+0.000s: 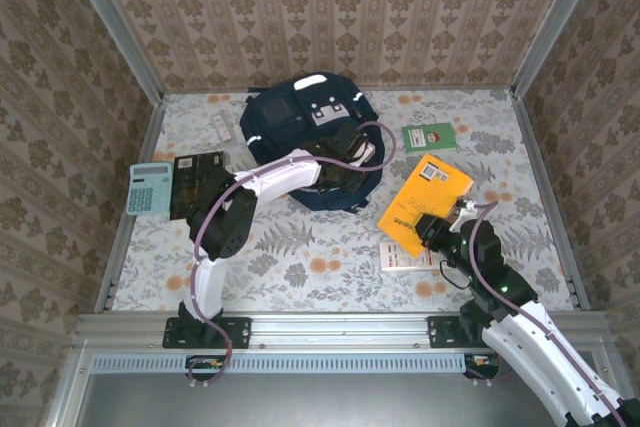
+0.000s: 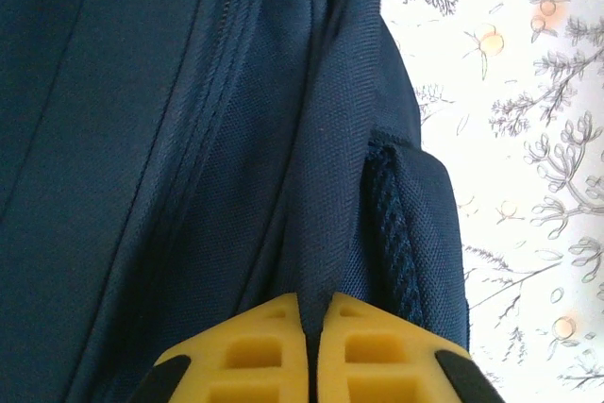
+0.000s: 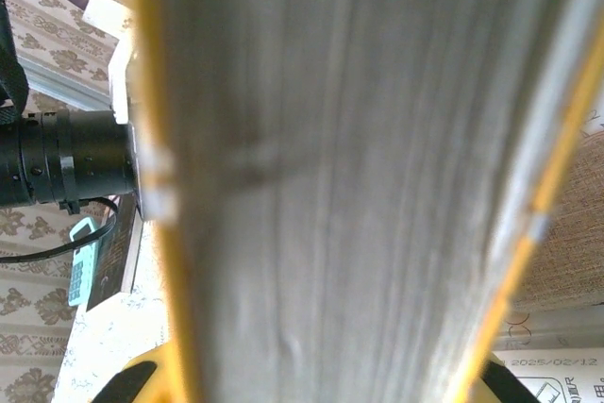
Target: Pack the student bag
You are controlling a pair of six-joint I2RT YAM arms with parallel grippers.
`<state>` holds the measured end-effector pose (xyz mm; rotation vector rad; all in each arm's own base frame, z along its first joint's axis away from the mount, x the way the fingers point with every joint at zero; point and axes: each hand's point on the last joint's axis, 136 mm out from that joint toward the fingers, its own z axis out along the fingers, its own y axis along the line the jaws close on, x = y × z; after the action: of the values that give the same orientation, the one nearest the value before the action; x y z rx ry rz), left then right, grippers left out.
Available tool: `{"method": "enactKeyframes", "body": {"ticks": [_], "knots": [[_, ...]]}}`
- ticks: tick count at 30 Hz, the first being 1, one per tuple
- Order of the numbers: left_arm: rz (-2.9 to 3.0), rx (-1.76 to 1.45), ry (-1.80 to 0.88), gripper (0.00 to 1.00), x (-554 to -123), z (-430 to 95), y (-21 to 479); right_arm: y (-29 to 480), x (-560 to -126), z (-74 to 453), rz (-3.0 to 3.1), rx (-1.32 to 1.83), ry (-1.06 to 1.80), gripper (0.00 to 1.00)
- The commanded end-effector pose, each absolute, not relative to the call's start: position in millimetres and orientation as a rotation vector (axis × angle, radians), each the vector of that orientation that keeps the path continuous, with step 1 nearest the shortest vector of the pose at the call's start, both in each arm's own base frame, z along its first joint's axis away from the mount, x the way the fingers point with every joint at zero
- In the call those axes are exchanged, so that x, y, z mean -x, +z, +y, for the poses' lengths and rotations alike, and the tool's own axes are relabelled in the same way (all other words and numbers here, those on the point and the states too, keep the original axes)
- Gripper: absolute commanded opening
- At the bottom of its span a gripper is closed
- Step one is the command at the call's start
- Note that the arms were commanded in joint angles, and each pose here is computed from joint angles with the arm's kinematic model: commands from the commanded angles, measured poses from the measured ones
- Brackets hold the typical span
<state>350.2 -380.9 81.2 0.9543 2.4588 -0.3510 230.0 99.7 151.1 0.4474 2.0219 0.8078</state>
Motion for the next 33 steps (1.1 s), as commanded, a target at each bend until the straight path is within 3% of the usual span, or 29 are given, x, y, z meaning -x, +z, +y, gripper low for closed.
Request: {"method": "enactKeyframes", "body": {"ticks": [1, 15, 23, 33], "knots": [[2.396, -0.945, -0.429, 0.00, -349, -390, 122, 175, -236, 106, 1.928, -0.422, 0.884, 0.00], [2.387, -0.975, -0.514, 0.00, -291, -406, 130, 175, -236, 104, 1.930, -0.423, 0.881, 0.00], [2.419, -0.962, -0.528, 0.29, -304, -408, 114, 173, -228, 95, 1.932, -0.441, 0.844, 0.00], [2.434, -0.999, -0.562, 0.40, -305, -424, 104, 171, -220, 83, 1.924, -0.465, 0.803, 0.00]]}}
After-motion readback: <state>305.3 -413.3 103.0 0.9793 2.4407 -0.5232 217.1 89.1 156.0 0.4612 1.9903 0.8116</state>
